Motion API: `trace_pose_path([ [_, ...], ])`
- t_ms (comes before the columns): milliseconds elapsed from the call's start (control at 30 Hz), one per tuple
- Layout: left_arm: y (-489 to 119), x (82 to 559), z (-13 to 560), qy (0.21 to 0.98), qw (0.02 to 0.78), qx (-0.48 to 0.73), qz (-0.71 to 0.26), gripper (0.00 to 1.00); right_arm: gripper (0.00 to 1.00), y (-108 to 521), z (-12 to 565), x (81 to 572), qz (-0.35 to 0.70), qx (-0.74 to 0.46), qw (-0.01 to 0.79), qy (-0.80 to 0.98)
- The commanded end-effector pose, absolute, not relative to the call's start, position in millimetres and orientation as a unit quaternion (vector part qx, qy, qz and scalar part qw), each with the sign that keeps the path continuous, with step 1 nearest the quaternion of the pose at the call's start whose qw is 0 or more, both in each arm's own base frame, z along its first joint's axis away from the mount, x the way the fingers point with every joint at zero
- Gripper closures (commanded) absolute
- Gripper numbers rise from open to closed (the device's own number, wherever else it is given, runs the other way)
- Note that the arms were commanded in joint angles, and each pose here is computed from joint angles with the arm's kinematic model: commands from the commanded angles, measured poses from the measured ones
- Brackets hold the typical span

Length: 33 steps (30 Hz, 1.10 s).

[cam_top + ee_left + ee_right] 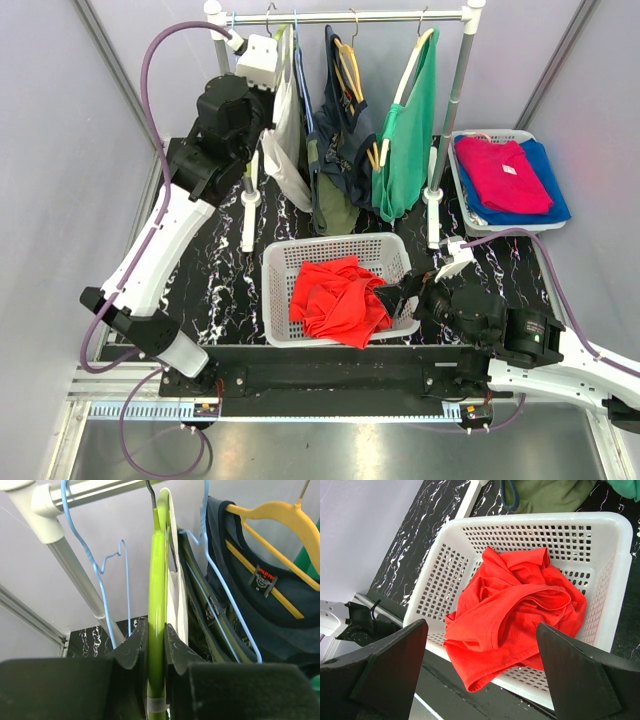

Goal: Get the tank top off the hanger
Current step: Pick up the hanger from the clothesline.

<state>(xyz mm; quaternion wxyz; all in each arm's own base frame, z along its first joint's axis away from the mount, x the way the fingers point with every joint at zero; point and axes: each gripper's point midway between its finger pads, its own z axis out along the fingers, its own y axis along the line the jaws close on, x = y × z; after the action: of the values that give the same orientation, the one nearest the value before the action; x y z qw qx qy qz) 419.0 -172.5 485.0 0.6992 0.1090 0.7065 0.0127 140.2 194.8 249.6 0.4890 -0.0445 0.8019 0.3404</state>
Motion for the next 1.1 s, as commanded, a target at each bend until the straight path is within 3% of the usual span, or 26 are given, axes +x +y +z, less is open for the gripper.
trace_pose_path([
  [0, -153.7, 385.0, 533.0, 0.664, 0.743, 0.083, -0.022, 1.00, 0.01, 197.9, 261.7, 142.1, 0.354, -0.035, 0.494, 0.794],
  [433, -136.6, 312.4, 554.0, 0.635, 0.758, 0.137, -0.064, 1.00, 0.01, 190.0, 286.1, 144.3, 0.350, -0.034, 0.511, 0.785],
  [733, -162.3, 203.4, 605.6, 0.504, 0.787, 0.298, -0.197, 1.00, 0.00, 186.3, 297.6, 146.1, 0.352, -0.027, 0.518, 0.779],
  [1067, -150.1, 139.4, 650.9, 0.413, 0.815, 0.333, -0.232, 1.00, 0.01, 170.7, 304.0, 145.0, 0.359, -0.001, 0.526, 0.771],
])
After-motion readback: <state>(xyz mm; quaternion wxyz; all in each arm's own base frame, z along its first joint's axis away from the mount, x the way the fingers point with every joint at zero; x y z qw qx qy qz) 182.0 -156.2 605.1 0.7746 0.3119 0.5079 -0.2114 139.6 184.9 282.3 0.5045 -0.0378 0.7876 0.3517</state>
